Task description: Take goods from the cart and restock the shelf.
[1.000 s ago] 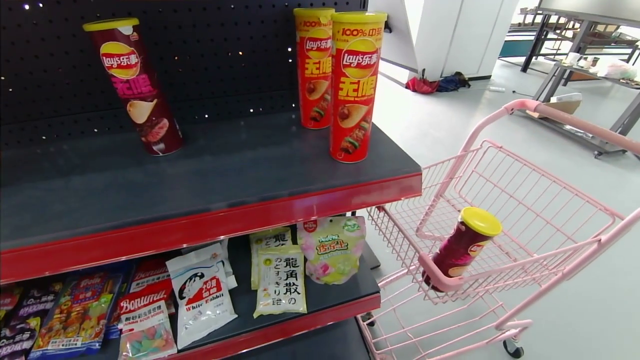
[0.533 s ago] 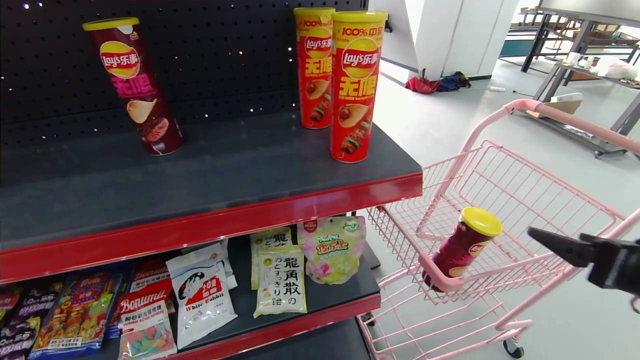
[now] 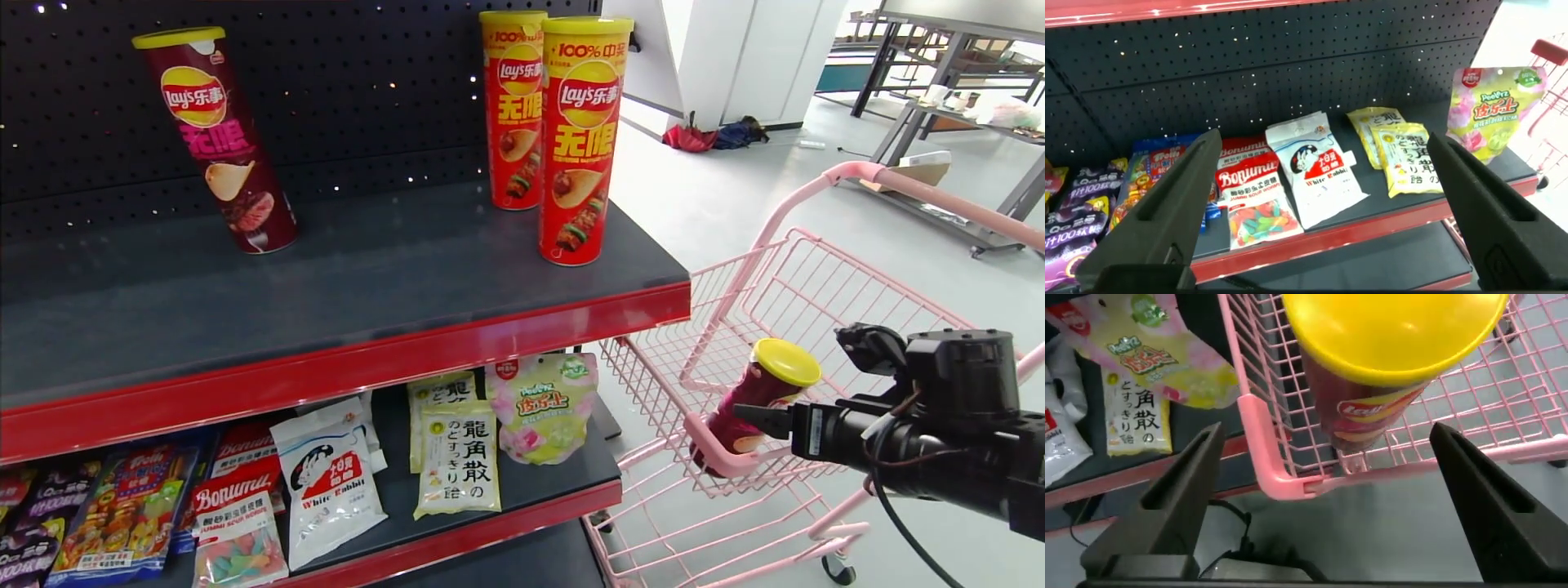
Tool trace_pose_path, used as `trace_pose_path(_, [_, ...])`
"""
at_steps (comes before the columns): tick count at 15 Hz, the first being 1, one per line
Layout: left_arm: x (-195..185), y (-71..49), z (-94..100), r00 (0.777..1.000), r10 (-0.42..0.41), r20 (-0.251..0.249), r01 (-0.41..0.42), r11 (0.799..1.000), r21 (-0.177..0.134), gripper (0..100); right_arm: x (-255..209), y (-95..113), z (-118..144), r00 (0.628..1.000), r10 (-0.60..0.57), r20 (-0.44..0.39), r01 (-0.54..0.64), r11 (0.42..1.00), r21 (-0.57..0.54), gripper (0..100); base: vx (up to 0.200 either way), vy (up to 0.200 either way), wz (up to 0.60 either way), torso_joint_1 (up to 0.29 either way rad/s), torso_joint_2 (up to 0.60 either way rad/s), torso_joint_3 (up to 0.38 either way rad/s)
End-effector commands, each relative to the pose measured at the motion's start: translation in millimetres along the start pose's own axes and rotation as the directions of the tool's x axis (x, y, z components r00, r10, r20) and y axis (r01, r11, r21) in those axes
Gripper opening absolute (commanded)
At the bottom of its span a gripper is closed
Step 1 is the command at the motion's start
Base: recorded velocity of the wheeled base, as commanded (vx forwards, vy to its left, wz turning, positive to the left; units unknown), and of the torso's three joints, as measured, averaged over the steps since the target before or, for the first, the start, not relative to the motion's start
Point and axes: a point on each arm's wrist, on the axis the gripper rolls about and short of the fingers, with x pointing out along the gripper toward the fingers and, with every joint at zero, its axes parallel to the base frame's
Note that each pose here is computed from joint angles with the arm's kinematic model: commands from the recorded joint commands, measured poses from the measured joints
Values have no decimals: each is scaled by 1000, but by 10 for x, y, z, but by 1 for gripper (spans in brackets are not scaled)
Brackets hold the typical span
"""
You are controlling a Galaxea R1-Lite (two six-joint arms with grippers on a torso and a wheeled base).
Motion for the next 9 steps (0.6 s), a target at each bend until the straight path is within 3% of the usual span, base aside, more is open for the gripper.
trace_pose_path(1, [0,0,0,1000,1,0,-1,1000,0,100,230,-38,-51,999,-32,-31,32,999,3,100,0,0,0,0,0,0])
trace_pose_path(9, [0,0,0,1000,1,0,-1,1000,0,100,720,-132,-101,992,-103,72,102,995,16,100,0,0,0,0,0,0])
